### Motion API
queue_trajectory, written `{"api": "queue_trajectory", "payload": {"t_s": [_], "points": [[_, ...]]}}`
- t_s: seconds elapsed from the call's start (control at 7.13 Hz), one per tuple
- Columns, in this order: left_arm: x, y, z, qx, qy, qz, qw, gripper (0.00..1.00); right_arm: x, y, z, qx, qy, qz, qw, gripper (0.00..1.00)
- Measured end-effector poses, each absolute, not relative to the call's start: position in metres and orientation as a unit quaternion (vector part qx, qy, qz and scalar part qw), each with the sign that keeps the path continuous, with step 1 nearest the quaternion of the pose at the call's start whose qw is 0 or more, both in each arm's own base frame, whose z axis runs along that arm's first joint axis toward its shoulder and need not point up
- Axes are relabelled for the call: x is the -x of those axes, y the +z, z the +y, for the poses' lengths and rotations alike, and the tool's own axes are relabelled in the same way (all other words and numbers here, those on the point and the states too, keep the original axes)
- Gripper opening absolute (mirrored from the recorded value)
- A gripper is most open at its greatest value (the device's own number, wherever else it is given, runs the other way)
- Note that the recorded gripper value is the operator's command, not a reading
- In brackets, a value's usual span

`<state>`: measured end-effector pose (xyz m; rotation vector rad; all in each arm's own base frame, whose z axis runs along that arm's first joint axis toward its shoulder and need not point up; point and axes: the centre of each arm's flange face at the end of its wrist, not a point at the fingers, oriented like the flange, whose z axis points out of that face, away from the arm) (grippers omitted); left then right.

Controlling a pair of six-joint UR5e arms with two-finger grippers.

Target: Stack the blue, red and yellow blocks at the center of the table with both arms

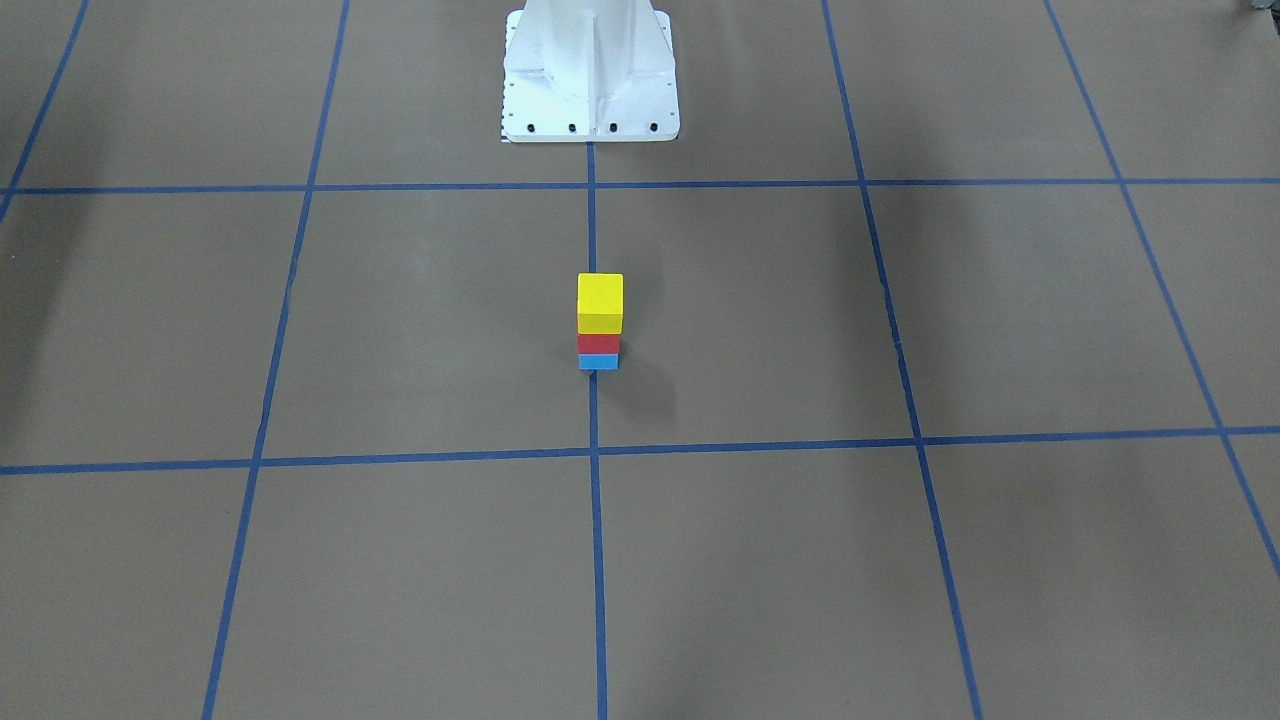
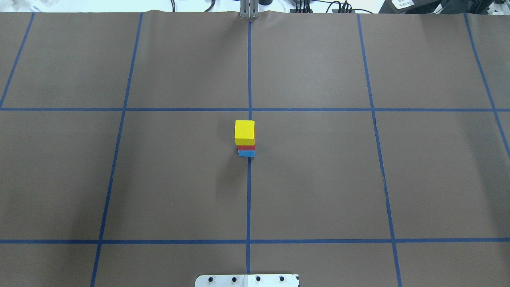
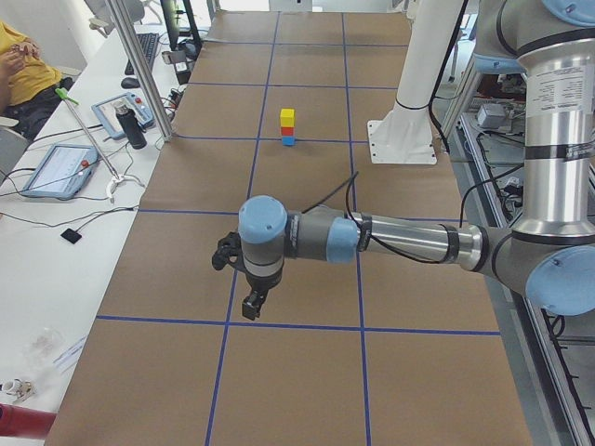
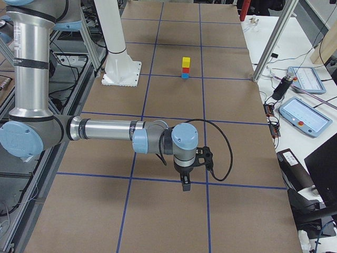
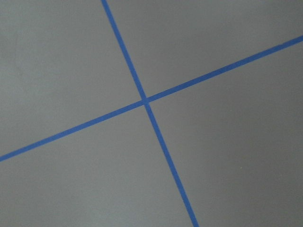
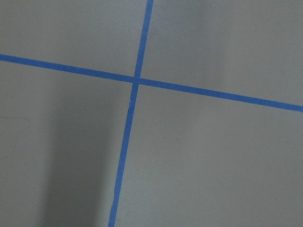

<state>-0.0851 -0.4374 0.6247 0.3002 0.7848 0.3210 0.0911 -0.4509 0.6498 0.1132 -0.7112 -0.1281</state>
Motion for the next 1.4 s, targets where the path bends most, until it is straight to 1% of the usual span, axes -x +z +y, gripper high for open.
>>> {"api": "queue_trajectory", "payload": {"t_s": [0.14, 0.28, 0.7, 0.98, 1.4], "points": [[0.096, 0.642, -0.419, -0.182, 0.15, 0.38, 0.894, 1.0, -0.091, 0.649, -0.451, -0.056, -0.063, -0.347, 0.934, 0.99], [0.109, 0.655, -0.408, -0.189, 0.134, 0.366, 0.901, 1.0, -0.091, 0.648, -0.453, -0.057, -0.063, -0.347, 0.934, 0.99], [0.12, 0.691, -0.394, -0.084, 0.086, 0.351, 0.929, 1.0, -0.091, 0.646, -0.455, -0.059, -0.064, -0.347, 0.934, 0.99], [0.123, 0.688, -0.403, -0.057, 0.073, 0.351, 0.932, 1.0, -0.091, 0.646, -0.455, -0.059, -0.064, -0.347, 0.934, 0.99], [0.125, 0.668, -0.413, -0.088, 0.087, 0.341, 0.932, 1.0, -0.091, 0.649, -0.452, -0.056, -0.063, -0.348, 0.934, 0.99]]}}
